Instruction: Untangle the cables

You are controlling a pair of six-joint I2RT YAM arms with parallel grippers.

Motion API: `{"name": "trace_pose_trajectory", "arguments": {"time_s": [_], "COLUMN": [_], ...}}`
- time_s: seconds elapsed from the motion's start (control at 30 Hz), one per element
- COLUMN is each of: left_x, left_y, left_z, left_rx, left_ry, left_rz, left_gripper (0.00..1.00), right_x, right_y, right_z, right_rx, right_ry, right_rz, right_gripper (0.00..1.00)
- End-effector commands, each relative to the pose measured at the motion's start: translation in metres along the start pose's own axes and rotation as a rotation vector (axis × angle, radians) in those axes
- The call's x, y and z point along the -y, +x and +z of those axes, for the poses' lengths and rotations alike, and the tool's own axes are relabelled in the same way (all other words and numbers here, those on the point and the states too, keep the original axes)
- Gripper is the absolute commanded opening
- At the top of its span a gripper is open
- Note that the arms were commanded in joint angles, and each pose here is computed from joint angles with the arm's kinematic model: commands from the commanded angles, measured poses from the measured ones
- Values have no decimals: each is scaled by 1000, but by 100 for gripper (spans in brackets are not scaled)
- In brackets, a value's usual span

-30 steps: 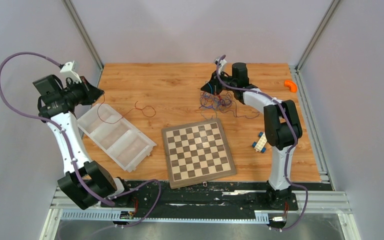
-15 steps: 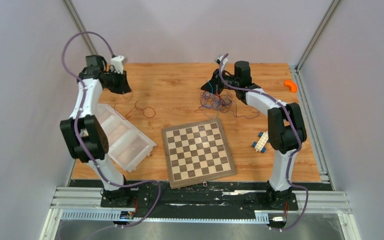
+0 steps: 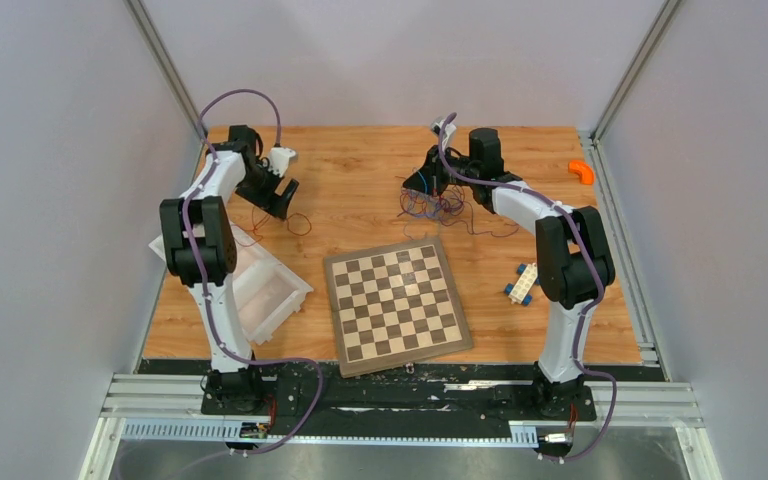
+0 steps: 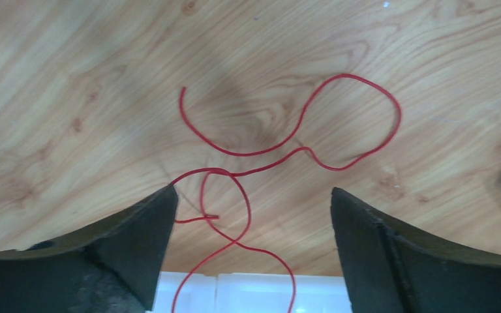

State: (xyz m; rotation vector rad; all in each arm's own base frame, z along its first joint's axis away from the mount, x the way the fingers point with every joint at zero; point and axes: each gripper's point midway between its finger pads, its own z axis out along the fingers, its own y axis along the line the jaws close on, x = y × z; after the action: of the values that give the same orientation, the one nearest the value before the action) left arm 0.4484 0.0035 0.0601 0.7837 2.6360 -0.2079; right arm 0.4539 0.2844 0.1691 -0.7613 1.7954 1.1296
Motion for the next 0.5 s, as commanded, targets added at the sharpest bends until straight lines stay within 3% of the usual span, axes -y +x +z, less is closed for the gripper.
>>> {"name": "trace_pose_trajectory", "arguments": {"time_s": [0.0, 0.1, 0.3, 0.47], "left_x": [-23, -25, -19, -22], "left_y": [1, 7, 6, 6], "left_z": [3, 12, 27, 37], "left_rx": [-33, -58, -54, -59], "left_ry": [-131, -127, -81, -81], "left_rz": [80, 90, 99, 99], "left_gripper": [100, 99, 82, 55], "right_x": [-18, -16, -11, -10], "right_y": [-23, -22, -21, -17], "right_z": [-6, -4, -3, -3], "right_rx": [42, 40, 39, 32], "right_ry": [-42, -43, -42, -42], "right_rz": [-69, -68, -69, -61], "right_gripper": [0, 0, 0, 0]}}
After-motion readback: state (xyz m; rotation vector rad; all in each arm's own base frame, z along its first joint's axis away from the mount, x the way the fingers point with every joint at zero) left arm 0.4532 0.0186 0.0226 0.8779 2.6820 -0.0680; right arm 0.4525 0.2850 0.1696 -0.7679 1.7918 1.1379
